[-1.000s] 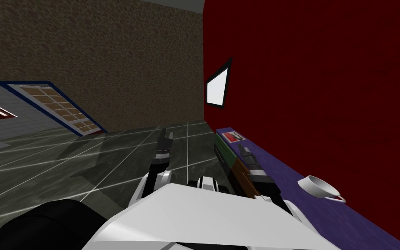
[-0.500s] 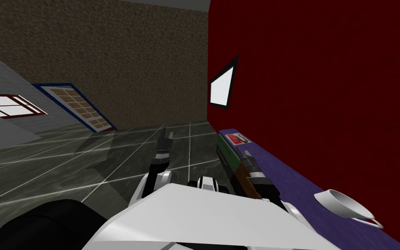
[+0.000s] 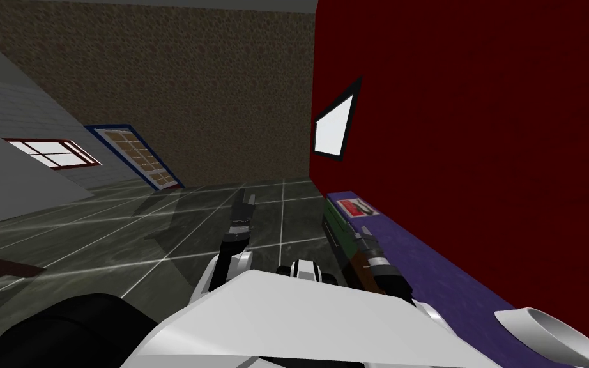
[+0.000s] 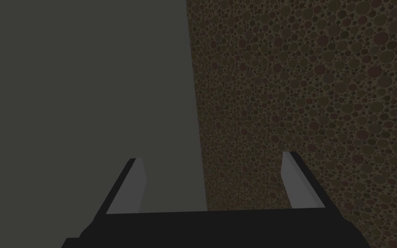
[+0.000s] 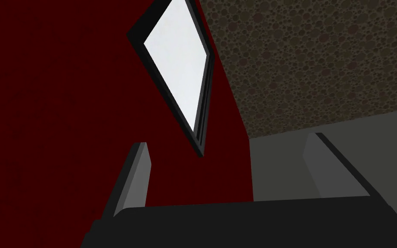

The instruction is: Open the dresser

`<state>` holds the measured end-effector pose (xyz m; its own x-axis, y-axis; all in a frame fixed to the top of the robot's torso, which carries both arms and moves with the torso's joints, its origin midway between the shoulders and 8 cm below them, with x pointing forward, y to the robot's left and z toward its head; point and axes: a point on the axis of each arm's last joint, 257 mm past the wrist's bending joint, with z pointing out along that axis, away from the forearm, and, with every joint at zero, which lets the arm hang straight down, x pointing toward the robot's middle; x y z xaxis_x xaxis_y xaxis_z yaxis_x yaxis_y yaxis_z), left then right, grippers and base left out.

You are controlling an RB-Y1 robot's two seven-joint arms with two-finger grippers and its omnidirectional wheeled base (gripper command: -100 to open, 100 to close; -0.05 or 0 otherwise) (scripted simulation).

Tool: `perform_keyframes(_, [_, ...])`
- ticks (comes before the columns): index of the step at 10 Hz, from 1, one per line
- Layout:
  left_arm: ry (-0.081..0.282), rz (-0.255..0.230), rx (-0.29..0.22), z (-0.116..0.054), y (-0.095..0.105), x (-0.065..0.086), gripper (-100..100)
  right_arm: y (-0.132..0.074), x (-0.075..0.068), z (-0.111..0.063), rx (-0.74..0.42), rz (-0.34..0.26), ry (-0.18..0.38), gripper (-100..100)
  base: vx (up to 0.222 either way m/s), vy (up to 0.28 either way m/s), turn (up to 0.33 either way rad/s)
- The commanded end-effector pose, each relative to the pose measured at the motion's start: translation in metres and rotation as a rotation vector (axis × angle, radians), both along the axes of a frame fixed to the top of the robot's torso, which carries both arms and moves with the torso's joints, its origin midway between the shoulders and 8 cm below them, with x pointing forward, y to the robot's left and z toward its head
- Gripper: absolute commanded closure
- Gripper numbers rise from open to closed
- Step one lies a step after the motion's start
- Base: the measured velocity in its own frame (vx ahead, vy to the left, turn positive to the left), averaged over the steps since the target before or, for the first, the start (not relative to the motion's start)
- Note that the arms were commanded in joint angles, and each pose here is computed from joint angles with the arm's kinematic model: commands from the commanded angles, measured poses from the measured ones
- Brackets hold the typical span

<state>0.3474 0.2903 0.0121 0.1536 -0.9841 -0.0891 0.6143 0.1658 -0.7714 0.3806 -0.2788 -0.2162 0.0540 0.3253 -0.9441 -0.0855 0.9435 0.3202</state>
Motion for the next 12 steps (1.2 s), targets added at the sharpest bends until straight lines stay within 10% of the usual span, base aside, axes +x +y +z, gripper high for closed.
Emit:
perform_keyframes(1, [0.0, 0.0, 0.0, 0.0, 0.0, 0.0, 0, -0.007, -0.004, -0.02, -0.106, -0.01, 0.043, -100, 0.042, -0.001, 0.099])
perform_keyframes(12, [0.0, 0.0, 0.0, 0.0, 0.0, 0.0, 0, -0.049, -0.04, -0.135, -0.617, 0.007, 0.299, -100, 0.042, -0.006, 0.126])
